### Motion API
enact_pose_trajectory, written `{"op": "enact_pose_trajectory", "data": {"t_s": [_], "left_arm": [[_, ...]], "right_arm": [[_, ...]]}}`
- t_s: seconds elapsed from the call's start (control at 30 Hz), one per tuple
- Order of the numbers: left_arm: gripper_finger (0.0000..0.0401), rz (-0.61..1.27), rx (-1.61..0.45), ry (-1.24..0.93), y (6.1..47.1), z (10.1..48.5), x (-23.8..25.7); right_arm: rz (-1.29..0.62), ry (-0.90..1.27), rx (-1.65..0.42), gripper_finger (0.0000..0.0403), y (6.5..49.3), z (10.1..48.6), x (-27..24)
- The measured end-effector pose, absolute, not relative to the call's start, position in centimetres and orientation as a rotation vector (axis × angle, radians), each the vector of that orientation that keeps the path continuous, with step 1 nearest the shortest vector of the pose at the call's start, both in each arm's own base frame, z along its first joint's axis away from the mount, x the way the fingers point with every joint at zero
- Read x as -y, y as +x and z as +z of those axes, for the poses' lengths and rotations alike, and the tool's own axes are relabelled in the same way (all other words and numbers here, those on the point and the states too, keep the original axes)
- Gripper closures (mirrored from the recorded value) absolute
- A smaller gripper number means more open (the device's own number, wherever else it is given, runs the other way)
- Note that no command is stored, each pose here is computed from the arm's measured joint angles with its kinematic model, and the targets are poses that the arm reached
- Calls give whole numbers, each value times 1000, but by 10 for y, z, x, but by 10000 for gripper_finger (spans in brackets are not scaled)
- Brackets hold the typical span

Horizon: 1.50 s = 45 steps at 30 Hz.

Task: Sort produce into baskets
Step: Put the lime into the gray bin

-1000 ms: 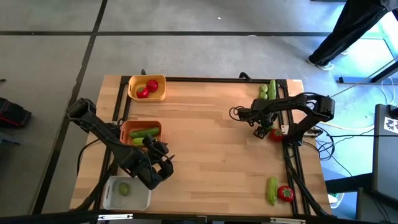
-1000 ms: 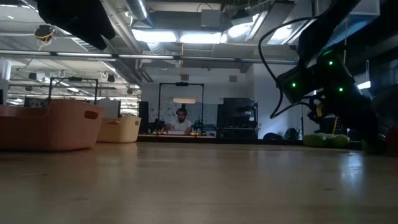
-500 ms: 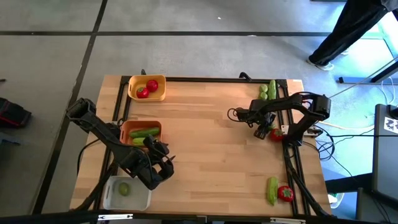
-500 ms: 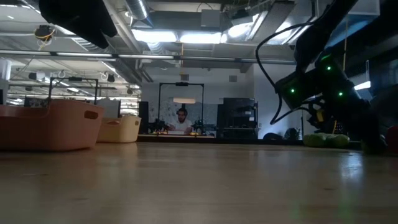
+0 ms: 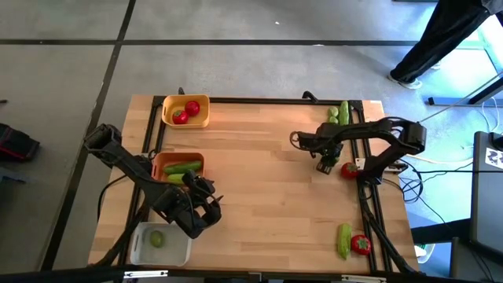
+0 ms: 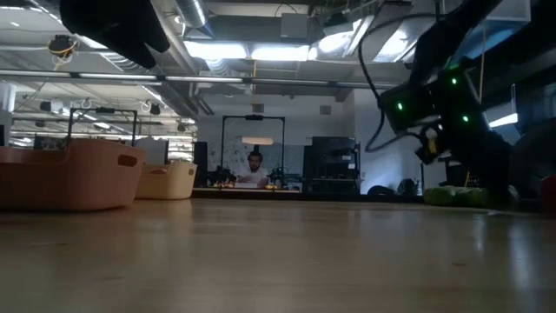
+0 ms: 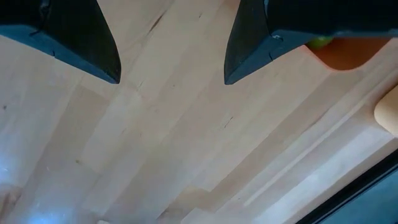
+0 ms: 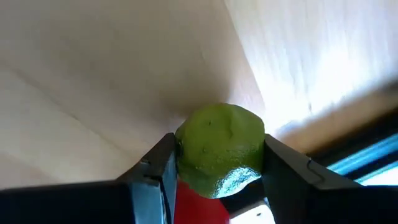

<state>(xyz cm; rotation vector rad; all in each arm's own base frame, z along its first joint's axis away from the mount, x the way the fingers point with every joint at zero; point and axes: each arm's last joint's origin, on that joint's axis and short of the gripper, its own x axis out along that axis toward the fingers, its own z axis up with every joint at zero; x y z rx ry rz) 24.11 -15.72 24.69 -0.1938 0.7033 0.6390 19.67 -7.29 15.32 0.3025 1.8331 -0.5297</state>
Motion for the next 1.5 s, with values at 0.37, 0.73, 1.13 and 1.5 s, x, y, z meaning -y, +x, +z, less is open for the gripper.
{"op": "enact_pose_trajectory", "data": {"t_s": [0.37, 0.73, 1.13, 1.5], "left_arm": [[123, 654, -634, -176, 255, 250, 148], [123, 534, -543, -41, 283, 262, 144], [123, 443, -545, 217, 317, 256, 131], [123, 398, -512, 408, 349, 238, 128]], "right_arm": [[-360, 374, -1374, 240, 212, 191, 73], [-179, 430, -1075, 240, 227, 213, 70], [8, 298, -858, 240, 256, 226, 31], [175, 211, -628, 240, 274, 244, -8]]}}
